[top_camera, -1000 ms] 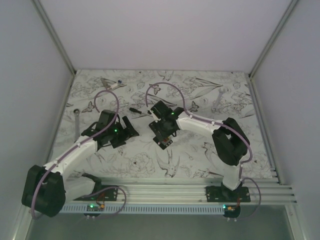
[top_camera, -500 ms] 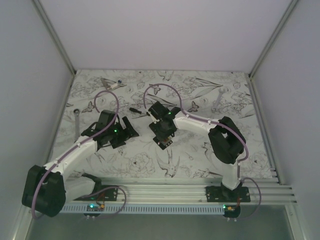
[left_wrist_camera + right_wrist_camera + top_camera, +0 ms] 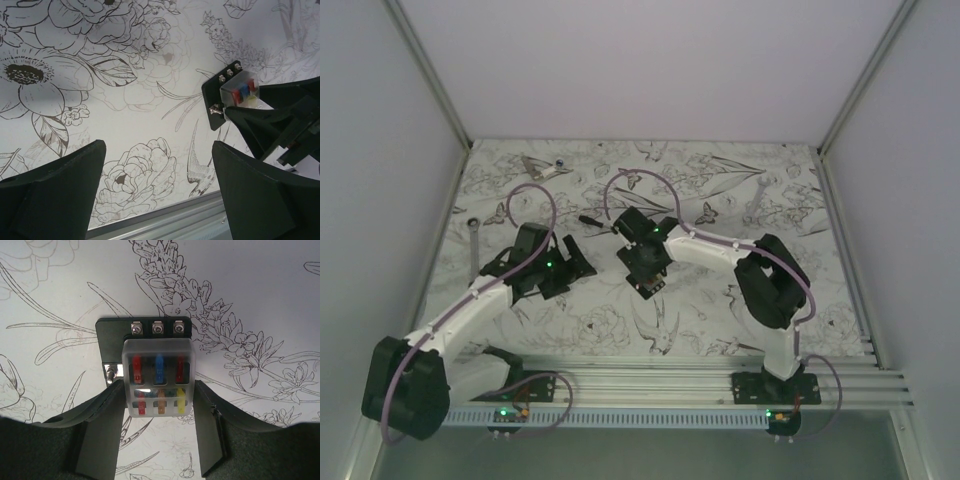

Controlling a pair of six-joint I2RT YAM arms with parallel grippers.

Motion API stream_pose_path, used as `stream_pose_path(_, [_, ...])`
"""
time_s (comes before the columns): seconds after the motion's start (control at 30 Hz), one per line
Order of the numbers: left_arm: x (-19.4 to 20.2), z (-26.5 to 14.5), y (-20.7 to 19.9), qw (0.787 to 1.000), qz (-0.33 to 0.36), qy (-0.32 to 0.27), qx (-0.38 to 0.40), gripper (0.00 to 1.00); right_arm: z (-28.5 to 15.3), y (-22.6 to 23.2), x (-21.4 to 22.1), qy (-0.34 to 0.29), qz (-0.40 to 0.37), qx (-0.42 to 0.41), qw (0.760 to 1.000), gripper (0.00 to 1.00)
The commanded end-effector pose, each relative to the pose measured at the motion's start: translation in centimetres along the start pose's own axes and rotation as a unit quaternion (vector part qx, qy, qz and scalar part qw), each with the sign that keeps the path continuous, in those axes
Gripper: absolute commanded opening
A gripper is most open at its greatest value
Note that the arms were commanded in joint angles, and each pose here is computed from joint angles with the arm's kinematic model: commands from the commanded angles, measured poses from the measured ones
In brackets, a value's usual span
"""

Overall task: Snap on the fuse box
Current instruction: Close the fuse box cover on the fuse box base.

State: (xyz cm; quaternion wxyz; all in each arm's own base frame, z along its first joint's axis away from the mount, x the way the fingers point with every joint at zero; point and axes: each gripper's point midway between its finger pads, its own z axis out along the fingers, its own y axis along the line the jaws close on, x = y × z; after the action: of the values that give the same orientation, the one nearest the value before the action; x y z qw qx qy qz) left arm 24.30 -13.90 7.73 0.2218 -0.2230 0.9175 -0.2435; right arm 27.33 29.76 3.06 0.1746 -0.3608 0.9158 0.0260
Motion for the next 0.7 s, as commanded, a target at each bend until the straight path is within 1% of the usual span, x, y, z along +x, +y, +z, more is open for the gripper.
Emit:
stream_pose_path(0.0, [0.1, -0.8, 0.4, 1.000, 0.013, -0.005, -0.001, 0.92, 0.9, -0.6, 2.7, 0.033, -0.005, 0.019, 0.999, 0.42])
stream_pose_path(0.13, [-0.6, -1.7, 0.2, 0.999, 0.025, -0.022, -0.004, 0.94, -2.0, -1.1, -0.3, -0.032, 0.008, 0.026, 0.999, 0.66])
stream_pose_path(0.2, [-1.0, -2.3, 0.3, 0.999, 0.035, -0.030, -0.013, 0.97, -3.6, -1.3, -1.4, -0.064, 0.016, 0.027, 0.997, 0.78])
stream_pose_path(0.27, [-1.8, -2.9, 0.6, 0.997, 0.047, -0.047, -0.026, 1.00, -5.1, -1.8, -2.4, -0.099, 0.028, 0.031, 0.994, 0.90])
stream_pose_path(0.3, [-2.2, -3.2, 0.7, 0.996, 0.053, -0.058, -0.032, 1.00, -5.9, -2.1, -3.0, -0.122, 0.035, 0.031, 0.991, 0.98])
stream_pose_path(0.33, [-2.7, -3.5, 0.8, 0.995, 0.058, -0.069, -0.039, 1.00, -6.7, -2.3, -3.3, -0.141, 0.040, 0.028, 0.989, 1.00])
stream_pose_path(0.4, [-3.8, -4.2, 1.3, 0.991, 0.071, -0.096, -0.058, 1.00, -8.2, -3.8, -3.8, -0.176, 0.060, 0.037, 0.982, 1.00])
stream_pose_path(0.5, [-6.3, -5.2, 3.2, 0.978, 0.082, -0.157, -0.113, 1.00, -10.0, -8.4, -3.4, -0.226, 0.116, 0.073, 0.965, 1.00])
stream_pose_path(0.57, [-8.3, -6.0, 5.1, 0.960, 0.081, -0.207, -0.169, 1.00, -10.5, -12.3, -2.4, -0.257, 0.166, 0.097, 0.947, 1.00])
stream_pose_path(0.67, [-11.3, -7.4, 7.9, 0.923, 0.095, -0.269, -0.257, 1.00, -11.4, -18.5, -0.3, -0.302, 0.236, 0.151, 0.911, 1.00])
